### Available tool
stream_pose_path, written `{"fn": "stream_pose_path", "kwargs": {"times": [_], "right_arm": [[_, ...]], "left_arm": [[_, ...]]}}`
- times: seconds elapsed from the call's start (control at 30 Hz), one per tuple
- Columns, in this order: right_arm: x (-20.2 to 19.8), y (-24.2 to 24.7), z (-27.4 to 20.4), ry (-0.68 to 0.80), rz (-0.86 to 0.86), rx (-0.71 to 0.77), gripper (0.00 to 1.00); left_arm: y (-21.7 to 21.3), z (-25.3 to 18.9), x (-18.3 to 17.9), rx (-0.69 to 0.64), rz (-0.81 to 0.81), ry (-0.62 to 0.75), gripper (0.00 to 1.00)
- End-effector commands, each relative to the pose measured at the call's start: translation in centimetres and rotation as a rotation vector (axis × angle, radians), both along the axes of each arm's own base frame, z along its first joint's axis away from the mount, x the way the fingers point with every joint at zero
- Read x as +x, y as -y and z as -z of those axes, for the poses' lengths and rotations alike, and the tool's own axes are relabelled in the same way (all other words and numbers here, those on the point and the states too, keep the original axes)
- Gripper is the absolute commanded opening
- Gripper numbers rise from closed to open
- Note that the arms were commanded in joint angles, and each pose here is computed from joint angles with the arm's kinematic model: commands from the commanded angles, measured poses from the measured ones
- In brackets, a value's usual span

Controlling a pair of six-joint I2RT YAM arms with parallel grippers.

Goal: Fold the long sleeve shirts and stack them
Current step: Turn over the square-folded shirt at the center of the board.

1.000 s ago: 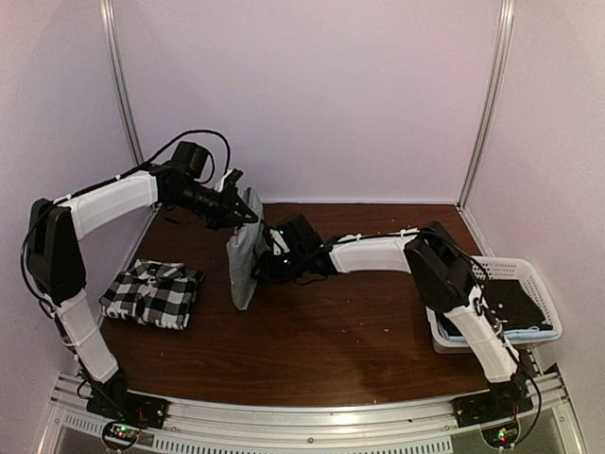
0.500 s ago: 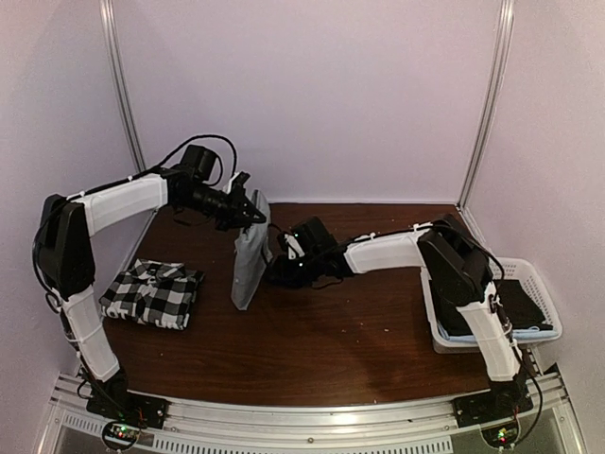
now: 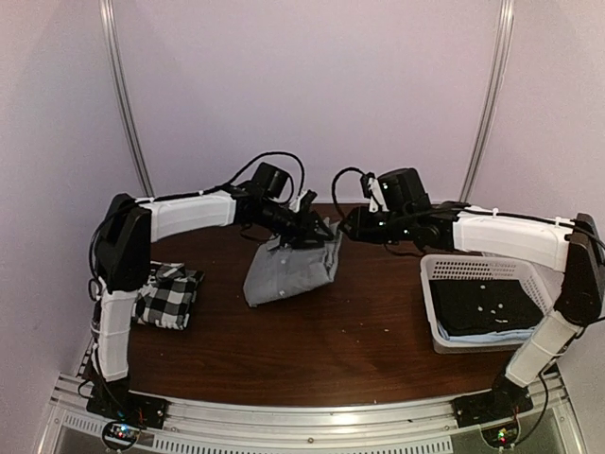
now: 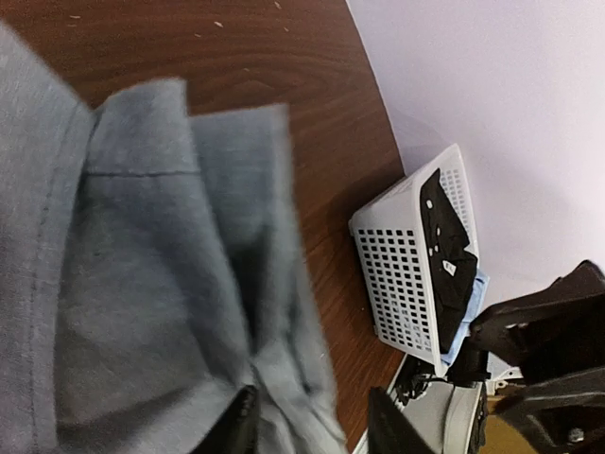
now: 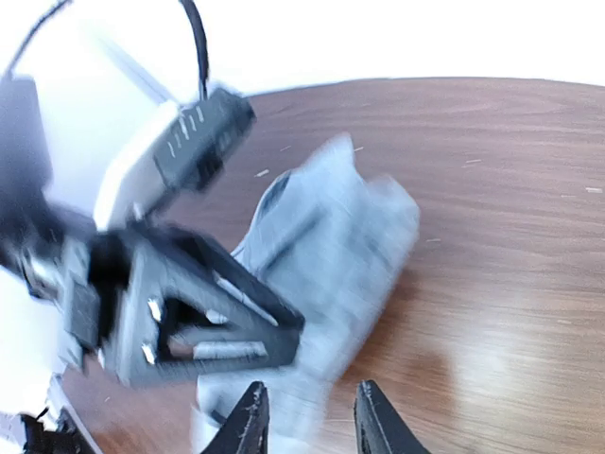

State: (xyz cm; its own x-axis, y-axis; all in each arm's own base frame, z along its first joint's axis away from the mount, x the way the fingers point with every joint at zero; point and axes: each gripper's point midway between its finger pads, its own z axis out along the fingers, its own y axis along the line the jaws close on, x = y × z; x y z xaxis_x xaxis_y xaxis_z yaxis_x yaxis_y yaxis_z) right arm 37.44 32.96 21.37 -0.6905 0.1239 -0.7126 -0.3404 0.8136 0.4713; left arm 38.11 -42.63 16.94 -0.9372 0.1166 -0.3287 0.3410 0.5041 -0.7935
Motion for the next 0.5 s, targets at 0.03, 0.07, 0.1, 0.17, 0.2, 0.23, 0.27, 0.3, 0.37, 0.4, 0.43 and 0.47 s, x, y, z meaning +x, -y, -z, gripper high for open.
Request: {"fn": "stream_pose_path", "kwargs": {"times": [0.03,0.07,0.1,0.17,0.2,0.23,0.27,0.3,0.37,0.4,0.43,0.47], "right_arm": [[-0.4,6.9,4.0,-0.041,0.154,-0.193,0.34],[-0.6,7.1,4.1,-0.044,0.155,-0.199,0.35],[-0.7,7.1,4.5,-0.052,0.152,-0.204,0.35],[-0.8,6.8,5.3,-0.07,0.136,-0.205,0.37],[-0.8,6.6,5.7,-0.08,0.129,-0.205,0.37],[-0.7,6.5,6.2,-0.088,0.128,-0.209,0.37],[-0.9,5.9,6.6,-0.101,0.106,-0.198,0.37],[-0.9,5.6,7.0,-0.113,0.096,-0.196,0.37],[-0.8,5.1,7.7,-0.132,0.078,-0.196,0.38],[-0.9,4.7,8.3,-0.144,0.064,-0.198,0.38],[-0.9,4.4,8.8,-0.159,0.052,-0.201,0.39],[-1.0,4.1,9.5,-0.174,0.04,-0.205,0.39]], "left_arm": [[7.3,-0.7,-1.1,-0.087,0.073,0.051,0.54],[7.3,-1.1,-0.9,-0.093,0.068,0.062,0.56],[7.2,-1.6,-0.7,-0.093,0.062,0.078,0.58],[6.5,-2.2,0.0,-0.081,0.044,0.104,0.61],[5.9,-2.4,0.3,-0.073,0.034,0.111,0.61],[5.3,-2.3,0.6,-0.063,0.023,0.114,0.61],[4.2,-2.3,1.2,-0.05,0.0,0.12,0.61],[3.3,-2.0,1.6,-0.033,-0.019,0.123,0.61],[0.8,-1.2,2.4,0.02,-0.064,0.134,0.61],[-0.6,-0.4,2.7,0.056,-0.087,0.134,0.61],[-2.1,0.0,3.1,0.081,-0.108,0.135,0.61],[-3.5,0.4,3.2,0.098,-0.126,0.133,0.61]]}}
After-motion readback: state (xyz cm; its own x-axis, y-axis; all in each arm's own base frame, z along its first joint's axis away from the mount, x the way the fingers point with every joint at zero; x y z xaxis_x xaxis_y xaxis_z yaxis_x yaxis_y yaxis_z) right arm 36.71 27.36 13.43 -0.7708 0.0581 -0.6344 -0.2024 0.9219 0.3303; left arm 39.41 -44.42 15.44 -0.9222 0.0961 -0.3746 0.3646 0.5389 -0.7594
